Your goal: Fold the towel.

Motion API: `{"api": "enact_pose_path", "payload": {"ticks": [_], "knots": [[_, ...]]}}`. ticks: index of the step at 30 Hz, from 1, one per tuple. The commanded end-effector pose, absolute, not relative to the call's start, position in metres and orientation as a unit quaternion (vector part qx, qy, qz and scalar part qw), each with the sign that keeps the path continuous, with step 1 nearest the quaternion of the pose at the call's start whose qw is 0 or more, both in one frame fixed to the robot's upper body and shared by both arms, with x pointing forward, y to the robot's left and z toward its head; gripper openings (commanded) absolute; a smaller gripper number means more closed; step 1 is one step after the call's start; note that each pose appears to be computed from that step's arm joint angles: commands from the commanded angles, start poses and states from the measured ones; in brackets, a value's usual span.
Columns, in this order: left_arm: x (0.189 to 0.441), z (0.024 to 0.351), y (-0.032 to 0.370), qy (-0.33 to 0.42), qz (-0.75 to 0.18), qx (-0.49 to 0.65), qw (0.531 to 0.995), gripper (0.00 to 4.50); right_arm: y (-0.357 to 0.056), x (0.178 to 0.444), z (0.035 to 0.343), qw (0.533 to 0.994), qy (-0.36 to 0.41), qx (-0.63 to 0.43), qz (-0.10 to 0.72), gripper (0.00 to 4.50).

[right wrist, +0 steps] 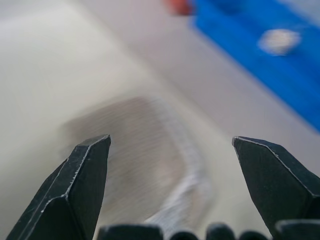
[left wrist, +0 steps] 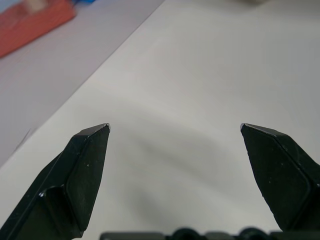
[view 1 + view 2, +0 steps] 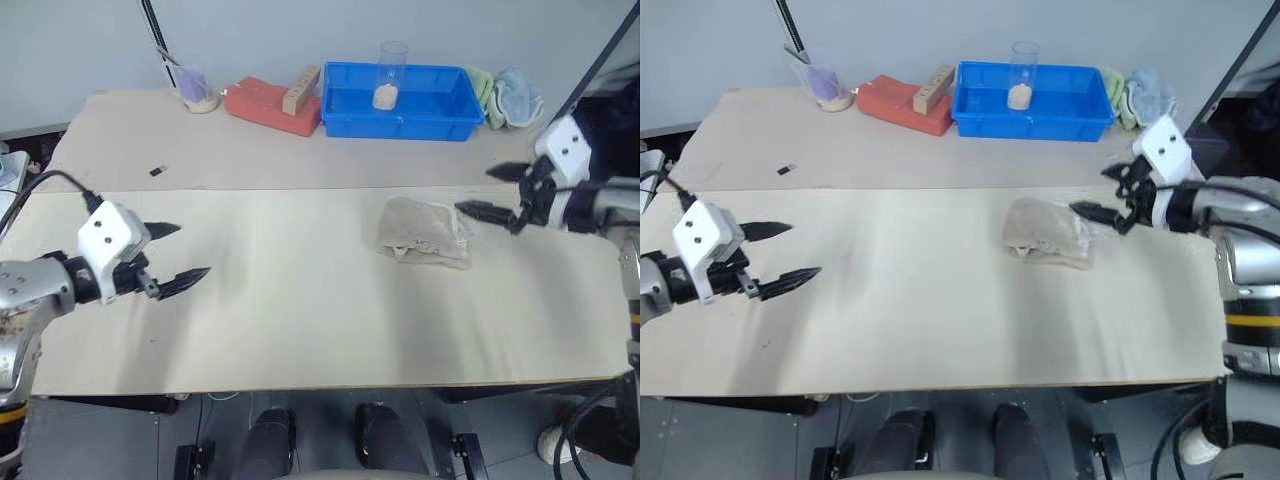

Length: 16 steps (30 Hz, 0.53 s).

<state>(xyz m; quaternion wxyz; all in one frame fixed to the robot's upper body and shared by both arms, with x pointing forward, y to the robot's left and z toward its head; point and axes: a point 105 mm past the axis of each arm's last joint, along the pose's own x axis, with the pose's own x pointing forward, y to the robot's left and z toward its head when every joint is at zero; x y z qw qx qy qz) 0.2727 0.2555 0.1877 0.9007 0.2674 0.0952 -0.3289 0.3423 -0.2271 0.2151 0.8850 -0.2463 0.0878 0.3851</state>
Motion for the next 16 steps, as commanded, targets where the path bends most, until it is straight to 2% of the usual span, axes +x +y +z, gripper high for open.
{"api": "enact_pose_path", "payload": {"ticks": [1,8,16], "knots": [[0.263,0.203,0.272,0.075,-0.296,0.276,0.911,4.50,-0.233,0.316,0.226,0.863,0.066,-0.269,0.423,4.32],[0.253,0.198,0.280,0.093,-0.289,0.250,0.919,4.50,-0.242,0.303,0.203,0.848,0.104,-0.275,0.441,4.32],[0.254,0.203,0.278,0.091,-0.303,0.242,0.917,4.50,-0.244,0.305,0.204,0.852,0.108,-0.274,0.433,4.32]]}}
